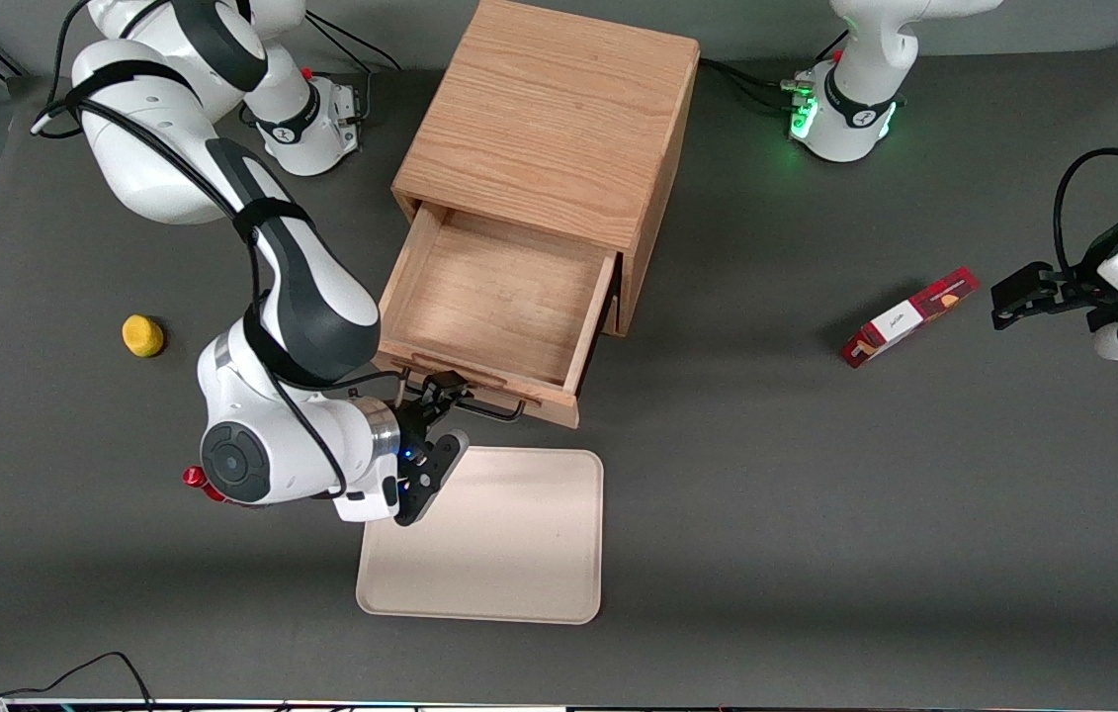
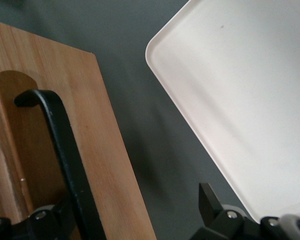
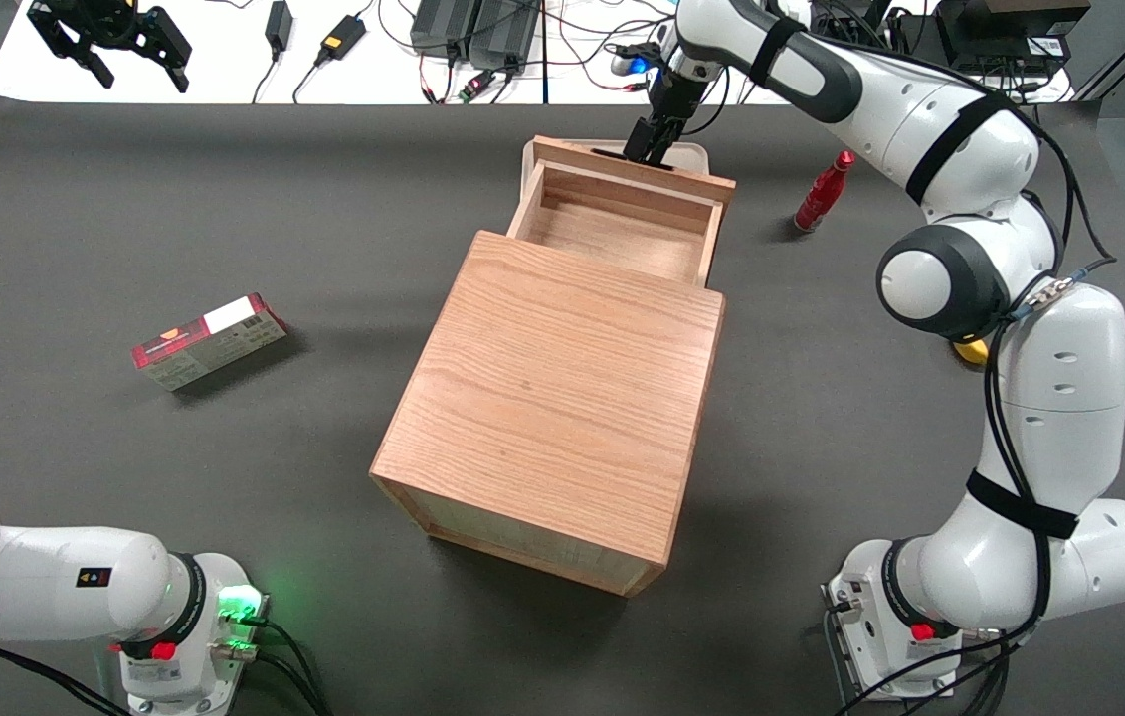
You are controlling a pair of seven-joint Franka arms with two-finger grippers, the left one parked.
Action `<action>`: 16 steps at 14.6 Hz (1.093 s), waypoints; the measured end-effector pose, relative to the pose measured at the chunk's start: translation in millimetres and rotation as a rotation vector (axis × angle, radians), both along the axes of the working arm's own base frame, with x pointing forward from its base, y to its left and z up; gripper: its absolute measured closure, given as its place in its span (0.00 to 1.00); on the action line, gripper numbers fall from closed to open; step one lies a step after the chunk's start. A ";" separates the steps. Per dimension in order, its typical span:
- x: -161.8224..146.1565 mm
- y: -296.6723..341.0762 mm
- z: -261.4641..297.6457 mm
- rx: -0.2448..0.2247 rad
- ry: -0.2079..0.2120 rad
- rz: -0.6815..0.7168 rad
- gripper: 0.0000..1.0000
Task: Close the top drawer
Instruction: 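Push the drawer front with the right gripper into the cabinet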
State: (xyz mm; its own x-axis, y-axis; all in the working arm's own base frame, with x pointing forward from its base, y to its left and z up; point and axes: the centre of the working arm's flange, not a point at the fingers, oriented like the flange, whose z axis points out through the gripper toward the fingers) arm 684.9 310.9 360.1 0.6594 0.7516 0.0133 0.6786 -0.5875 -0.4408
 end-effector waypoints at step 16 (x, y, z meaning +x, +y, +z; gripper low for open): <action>-62.2 21.8 9.0 -0.015 -0.011 -0.014 0.00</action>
